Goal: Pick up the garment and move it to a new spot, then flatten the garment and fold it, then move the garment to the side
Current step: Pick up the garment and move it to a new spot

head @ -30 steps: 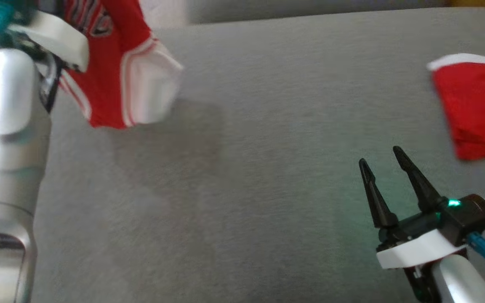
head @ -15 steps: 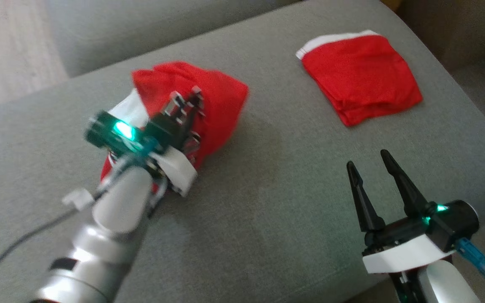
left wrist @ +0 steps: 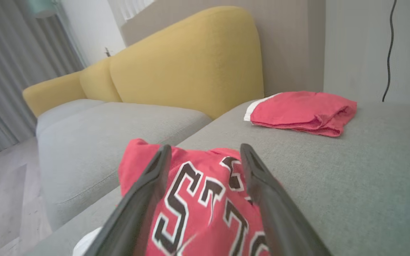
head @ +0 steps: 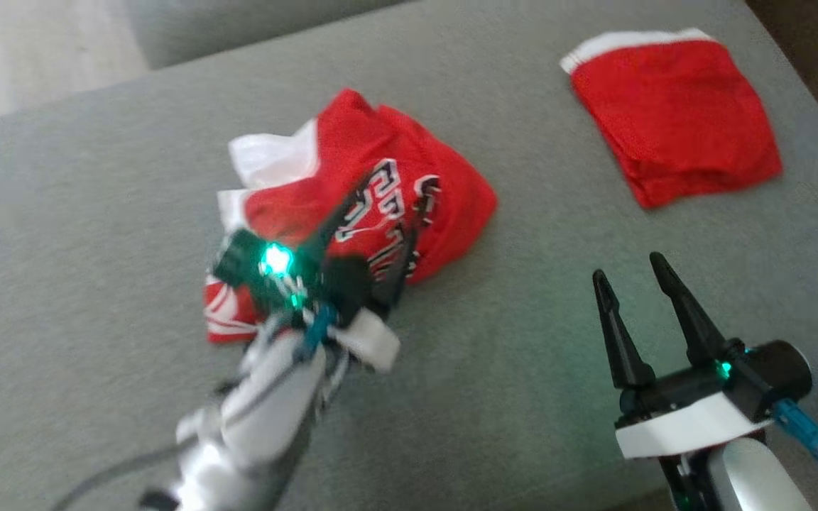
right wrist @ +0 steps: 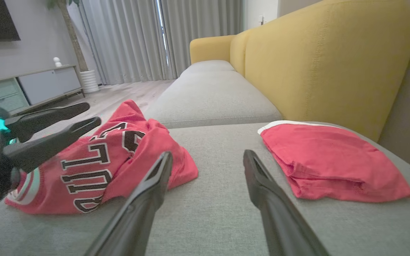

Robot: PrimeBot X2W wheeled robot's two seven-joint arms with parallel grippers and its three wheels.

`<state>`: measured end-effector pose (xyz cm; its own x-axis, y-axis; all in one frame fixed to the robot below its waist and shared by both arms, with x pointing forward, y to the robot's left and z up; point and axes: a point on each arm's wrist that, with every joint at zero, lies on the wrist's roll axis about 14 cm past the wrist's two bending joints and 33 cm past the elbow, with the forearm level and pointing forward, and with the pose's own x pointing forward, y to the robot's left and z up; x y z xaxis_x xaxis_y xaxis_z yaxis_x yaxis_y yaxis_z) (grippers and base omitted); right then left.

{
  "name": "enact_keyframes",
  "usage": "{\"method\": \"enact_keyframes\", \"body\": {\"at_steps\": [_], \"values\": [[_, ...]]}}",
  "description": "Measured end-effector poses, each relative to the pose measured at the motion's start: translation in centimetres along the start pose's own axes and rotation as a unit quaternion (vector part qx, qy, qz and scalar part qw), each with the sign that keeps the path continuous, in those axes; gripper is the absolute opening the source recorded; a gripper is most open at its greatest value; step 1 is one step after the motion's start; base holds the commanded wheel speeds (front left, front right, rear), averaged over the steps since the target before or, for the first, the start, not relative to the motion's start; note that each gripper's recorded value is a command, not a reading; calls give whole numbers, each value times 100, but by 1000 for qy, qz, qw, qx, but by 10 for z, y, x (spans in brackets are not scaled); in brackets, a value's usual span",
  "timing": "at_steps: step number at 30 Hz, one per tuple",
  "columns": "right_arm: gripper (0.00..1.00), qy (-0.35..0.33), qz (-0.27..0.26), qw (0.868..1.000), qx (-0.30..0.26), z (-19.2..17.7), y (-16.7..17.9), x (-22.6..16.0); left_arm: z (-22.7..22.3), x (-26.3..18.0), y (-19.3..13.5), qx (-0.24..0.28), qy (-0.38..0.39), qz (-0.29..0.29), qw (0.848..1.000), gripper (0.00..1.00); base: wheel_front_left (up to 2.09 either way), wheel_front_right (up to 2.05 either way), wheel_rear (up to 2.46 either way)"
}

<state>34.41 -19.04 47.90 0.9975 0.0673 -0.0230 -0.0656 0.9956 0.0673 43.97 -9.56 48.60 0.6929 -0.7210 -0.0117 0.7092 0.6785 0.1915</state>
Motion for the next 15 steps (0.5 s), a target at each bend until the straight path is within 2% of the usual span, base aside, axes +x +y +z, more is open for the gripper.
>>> {"method": "enact_keyframes", "body": {"at_steps": [4, 5, 7, 10, 15], "values": [[100, 3, 27, 1000, 12, -5, 17, -2, -4, -51, 10, -31, 8, 75, 997, 100, 0, 0, 0], [100, 3, 27, 1000, 12, -5, 17, -2, -4, -51, 10, -31, 8, 75, 997, 100, 0, 0, 0], [100, 7, 37, 999, 18, -8, 25, -5, -5, -81, 23, -44, 10, 125, 991, 100, 0, 0, 0], [100, 9, 54, 998, 25, -11, 37, -5, -4, -123, 46, -54, 10, 197, 979, 100, 0, 0, 0], [100, -3, 84, 996, 34, -4, 60, -5, -7, -197, 69, -82, 10, 307, 948, 100, 0, 0, 0]]}}
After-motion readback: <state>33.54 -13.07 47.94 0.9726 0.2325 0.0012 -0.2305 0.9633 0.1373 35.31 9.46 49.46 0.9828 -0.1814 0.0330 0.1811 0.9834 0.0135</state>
